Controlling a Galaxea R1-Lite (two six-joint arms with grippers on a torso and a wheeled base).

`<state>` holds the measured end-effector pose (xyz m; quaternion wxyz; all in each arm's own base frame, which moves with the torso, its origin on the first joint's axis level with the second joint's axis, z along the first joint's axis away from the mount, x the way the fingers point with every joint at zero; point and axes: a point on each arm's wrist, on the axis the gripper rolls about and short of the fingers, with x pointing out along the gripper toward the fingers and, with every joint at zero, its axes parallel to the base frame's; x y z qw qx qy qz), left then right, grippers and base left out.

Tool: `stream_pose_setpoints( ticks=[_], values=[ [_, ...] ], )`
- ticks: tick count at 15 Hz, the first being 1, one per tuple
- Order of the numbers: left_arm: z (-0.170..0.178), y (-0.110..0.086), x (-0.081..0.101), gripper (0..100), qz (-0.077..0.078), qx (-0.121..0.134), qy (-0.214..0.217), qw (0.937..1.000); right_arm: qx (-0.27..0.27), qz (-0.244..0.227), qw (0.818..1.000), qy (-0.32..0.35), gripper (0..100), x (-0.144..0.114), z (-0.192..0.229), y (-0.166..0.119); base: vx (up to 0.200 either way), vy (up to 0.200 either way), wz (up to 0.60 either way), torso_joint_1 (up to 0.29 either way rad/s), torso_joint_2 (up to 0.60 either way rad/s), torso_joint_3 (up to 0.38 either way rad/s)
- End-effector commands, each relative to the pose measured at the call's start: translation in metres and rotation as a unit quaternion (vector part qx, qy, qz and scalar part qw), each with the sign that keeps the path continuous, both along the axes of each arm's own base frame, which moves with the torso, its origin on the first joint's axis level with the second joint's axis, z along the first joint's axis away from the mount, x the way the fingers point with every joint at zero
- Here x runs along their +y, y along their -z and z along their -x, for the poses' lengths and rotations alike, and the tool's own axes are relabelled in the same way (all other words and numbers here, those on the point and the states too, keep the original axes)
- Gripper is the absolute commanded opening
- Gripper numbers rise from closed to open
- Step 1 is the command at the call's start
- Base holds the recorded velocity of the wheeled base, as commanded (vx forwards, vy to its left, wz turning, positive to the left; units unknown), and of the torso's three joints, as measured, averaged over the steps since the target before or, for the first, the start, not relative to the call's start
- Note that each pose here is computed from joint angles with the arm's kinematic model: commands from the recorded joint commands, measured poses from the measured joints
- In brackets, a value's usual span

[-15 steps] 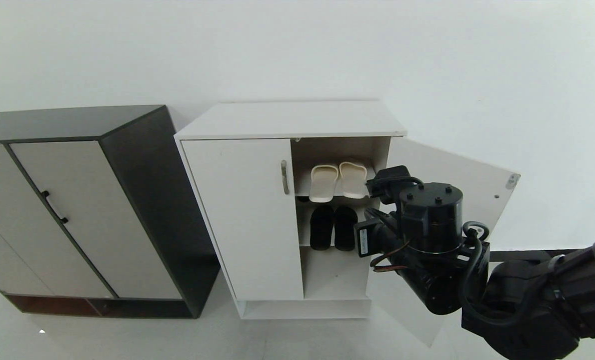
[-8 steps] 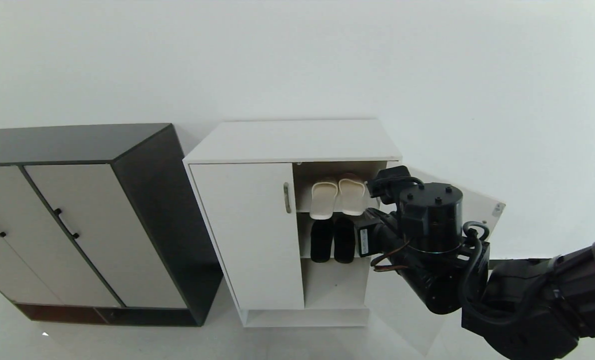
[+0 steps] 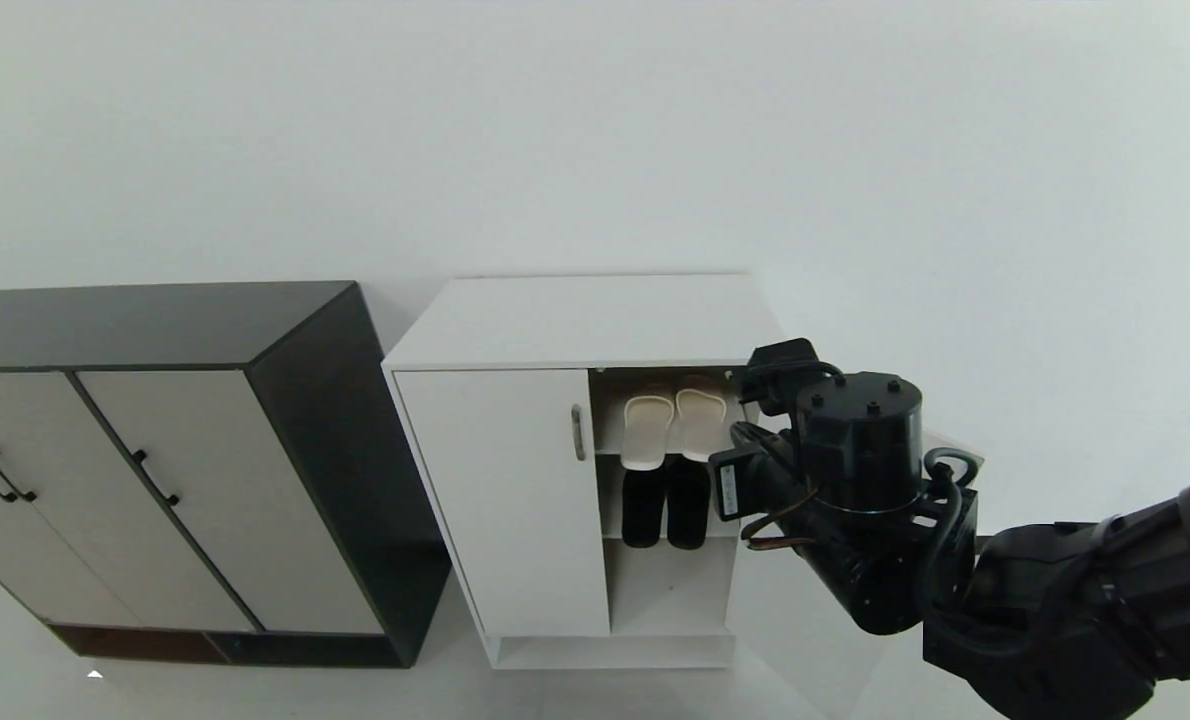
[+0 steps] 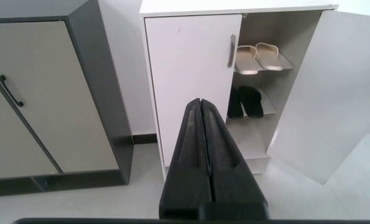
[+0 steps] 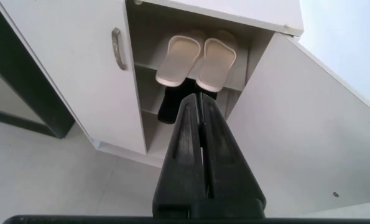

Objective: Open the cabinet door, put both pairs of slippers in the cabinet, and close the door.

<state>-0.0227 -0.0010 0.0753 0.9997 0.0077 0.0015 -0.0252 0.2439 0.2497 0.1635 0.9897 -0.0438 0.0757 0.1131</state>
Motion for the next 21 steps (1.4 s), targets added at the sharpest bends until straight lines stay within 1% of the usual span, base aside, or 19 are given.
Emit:
stream_pose_setpoints(
  ticks=[1,7,11,16,18,21],
  values=[
    [0.000,0.000,0.000,0,0.000,0.001,0.000,1.0000,0.004,0.004,1.000,0.000,0,0.001,-0.001,0.004,0.000,0.000,0.00,0.051,-0.12,-0.076],
    [0.000,0.000,0.000,0,0.000,0.001,0.000,1.0000,0.004,0.006,1.000,-0.001,0,0.002,-0.001,0.005,0.000,0.000,0.00,0.007,-0.01,-0.007],
    [0.000,0.000,0.000,0,0.000,0.001,0.000,1.0000,0.004,0.013,1.000,-0.001,0,0.001,-0.001,0.006,0.000,0.000,-0.60,-0.020,0.04,0.024],
    [0.000,0.000,0.000,0,0.000,0.001,0.000,1.0000,0.004,0.013,1.000,0.000,0,0.001,-0.002,0.006,0.000,0.000,-0.60,-0.201,0.47,0.259],
    [0.000,0.000,0.000,0,0.000,0.001,0.000,1.0000,-0.005,0.013,1.000,0.007,0,-0.003,-0.006,0.004,0.000,0.000,0.00,-0.217,0.51,0.290],
    [0.000,0.000,0.000,0,0.000,0.001,0.000,1.0000,-0.030,0.009,0.999,0.014,0,-0.008,-0.012,-0.001,0.000,0.000,0.00,-0.061,0.18,0.097]
  ],
)
